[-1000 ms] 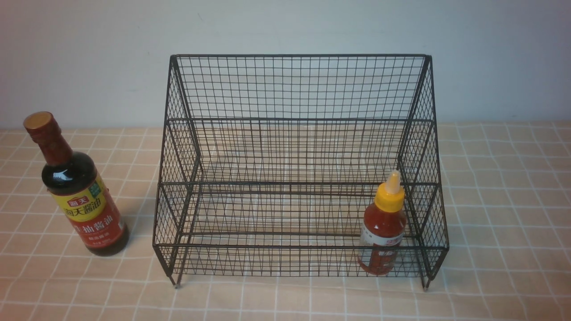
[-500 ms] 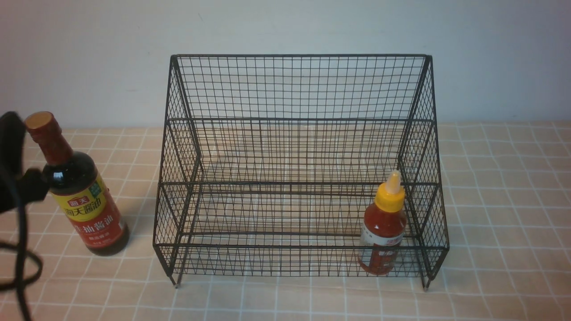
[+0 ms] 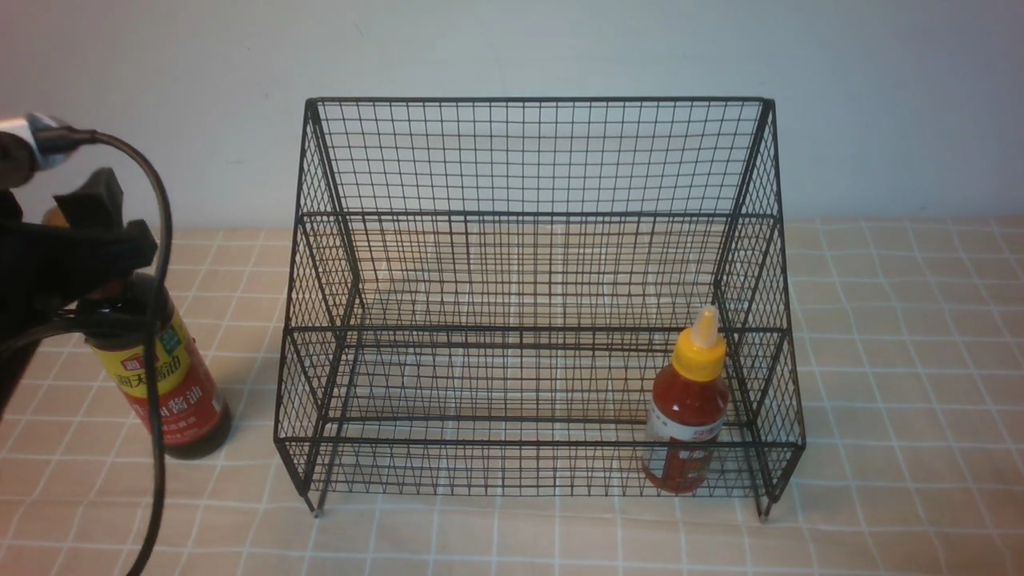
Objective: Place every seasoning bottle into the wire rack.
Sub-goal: Use the left arm to grab the condiment bottle closest to it, then use the left arm to put the condiment bottle back on the shelf
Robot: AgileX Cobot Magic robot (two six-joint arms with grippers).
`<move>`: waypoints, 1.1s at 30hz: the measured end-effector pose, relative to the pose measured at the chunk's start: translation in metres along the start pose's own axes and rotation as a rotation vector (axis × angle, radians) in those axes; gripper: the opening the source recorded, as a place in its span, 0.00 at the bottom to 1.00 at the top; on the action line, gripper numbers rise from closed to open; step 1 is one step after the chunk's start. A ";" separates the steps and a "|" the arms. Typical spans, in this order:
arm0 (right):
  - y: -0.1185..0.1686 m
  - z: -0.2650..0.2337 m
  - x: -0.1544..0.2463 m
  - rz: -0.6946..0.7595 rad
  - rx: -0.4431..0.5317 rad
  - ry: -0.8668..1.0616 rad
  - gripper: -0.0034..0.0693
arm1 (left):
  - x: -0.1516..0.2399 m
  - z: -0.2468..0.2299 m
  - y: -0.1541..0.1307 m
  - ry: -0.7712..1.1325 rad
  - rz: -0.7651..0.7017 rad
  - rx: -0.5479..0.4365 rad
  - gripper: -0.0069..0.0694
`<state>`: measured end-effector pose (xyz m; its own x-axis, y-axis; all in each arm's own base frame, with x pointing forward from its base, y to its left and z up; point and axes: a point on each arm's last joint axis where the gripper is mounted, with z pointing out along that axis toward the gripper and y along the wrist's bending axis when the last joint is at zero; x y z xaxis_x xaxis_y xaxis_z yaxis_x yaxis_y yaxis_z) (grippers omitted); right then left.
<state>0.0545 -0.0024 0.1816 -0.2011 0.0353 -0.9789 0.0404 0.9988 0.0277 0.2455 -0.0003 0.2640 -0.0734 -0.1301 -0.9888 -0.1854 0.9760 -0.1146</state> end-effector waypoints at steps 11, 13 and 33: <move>0.000 0.000 0.000 0.007 0.000 0.000 0.03 | 0.023 0.018 0.002 0.053 0.017 -0.050 0.43; 0.000 0.000 0.000 0.007 0.000 0.000 0.03 | 0.022 0.017 0.001 0.056 0.029 -0.037 0.43; 0.000 0.000 0.000 0.008 0.000 0.000 0.03 | -0.162 -0.069 -0.041 -0.165 0.096 0.356 0.43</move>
<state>0.0545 -0.0024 0.1816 -0.2008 0.0432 -0.9787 0.0421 0.9985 0.0354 0.1974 -0.0317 0.4351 0.0900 -0.0334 -0.9954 0.1681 0.9856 -0.0179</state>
